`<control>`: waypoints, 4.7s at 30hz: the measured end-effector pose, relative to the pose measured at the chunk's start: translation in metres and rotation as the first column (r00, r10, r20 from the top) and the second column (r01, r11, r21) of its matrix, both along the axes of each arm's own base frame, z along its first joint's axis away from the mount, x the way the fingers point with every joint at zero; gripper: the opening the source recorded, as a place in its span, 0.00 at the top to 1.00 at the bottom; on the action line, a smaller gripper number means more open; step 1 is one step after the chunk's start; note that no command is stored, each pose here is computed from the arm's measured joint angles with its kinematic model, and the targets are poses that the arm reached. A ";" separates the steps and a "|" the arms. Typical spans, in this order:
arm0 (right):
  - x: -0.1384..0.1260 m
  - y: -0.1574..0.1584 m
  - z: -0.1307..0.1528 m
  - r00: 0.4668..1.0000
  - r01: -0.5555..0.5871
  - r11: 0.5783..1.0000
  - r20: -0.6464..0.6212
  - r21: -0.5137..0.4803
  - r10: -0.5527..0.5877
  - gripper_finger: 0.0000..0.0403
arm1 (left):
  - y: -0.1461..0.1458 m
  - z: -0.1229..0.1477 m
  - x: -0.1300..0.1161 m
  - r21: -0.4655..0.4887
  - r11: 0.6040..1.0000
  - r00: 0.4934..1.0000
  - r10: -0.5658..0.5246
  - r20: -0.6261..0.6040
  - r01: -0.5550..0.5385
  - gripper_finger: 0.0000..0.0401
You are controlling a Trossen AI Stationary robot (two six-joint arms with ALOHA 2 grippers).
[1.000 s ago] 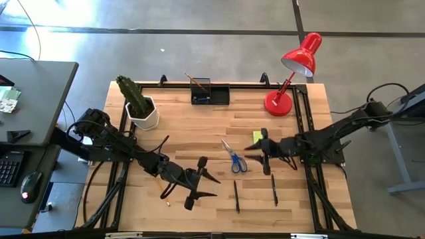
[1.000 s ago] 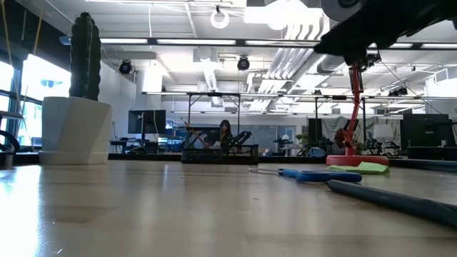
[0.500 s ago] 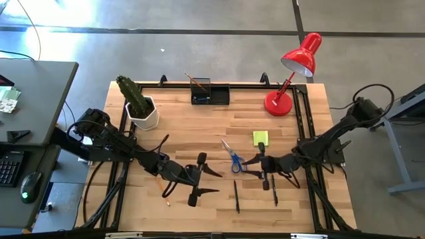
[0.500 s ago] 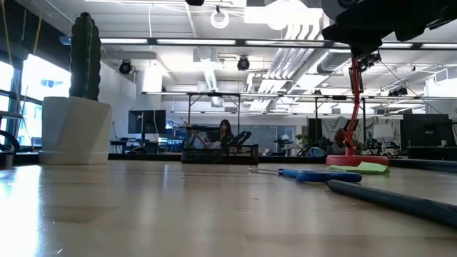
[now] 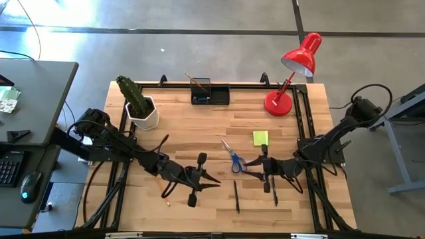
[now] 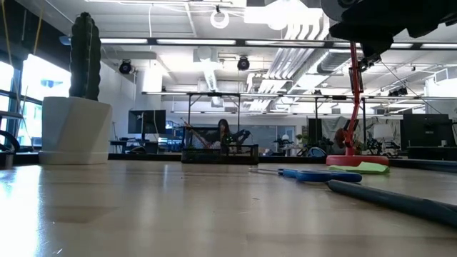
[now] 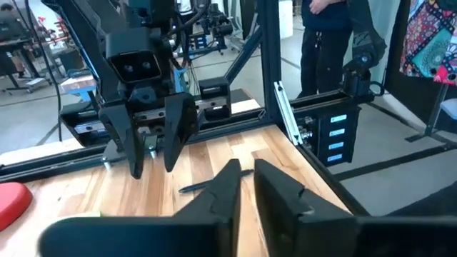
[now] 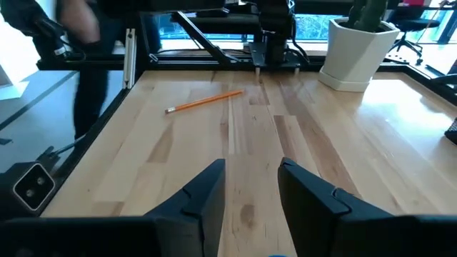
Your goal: Pick and place office supplies into organizer
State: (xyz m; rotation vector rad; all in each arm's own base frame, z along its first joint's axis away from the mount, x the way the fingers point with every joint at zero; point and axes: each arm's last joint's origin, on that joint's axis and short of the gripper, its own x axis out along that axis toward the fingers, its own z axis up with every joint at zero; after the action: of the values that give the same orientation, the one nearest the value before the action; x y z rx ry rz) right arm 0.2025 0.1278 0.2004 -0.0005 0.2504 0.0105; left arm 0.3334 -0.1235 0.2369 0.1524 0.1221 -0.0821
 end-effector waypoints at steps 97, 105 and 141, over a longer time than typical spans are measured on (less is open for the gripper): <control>-0.009 0.003 -0.015 0.989 -0.022 0.998 -0.149 -0.052 0.014 0.69 | -0.068 -0.102 -0.086 0.145 0.778 0.075 0.126 -0.989 0.611 0.93; -0.009 0.003 -0.015 0.989 -0.022 0.998 -0.149 -0.052 0.014 0.69 | -0.068 -0.101 -0.086 0.147 0.778 0.076 0.127 -0.989 0.611 0.96; -0.010 0.003 -0.017 0.985 -0.030 0.999 -0.173 -0.029 0.025 0.69 | -0.049 -0.096 -0.064 0.132 0.811 0.081 0.104 -0.991 0.569 0.78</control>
State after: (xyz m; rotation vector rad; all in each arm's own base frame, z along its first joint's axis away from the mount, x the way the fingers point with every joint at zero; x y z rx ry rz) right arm 0.1922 0.1305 0.1830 -0.0344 0.4240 0.0340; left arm 0.2692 -0.1720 0.1413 0.6693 1.5934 -0.5300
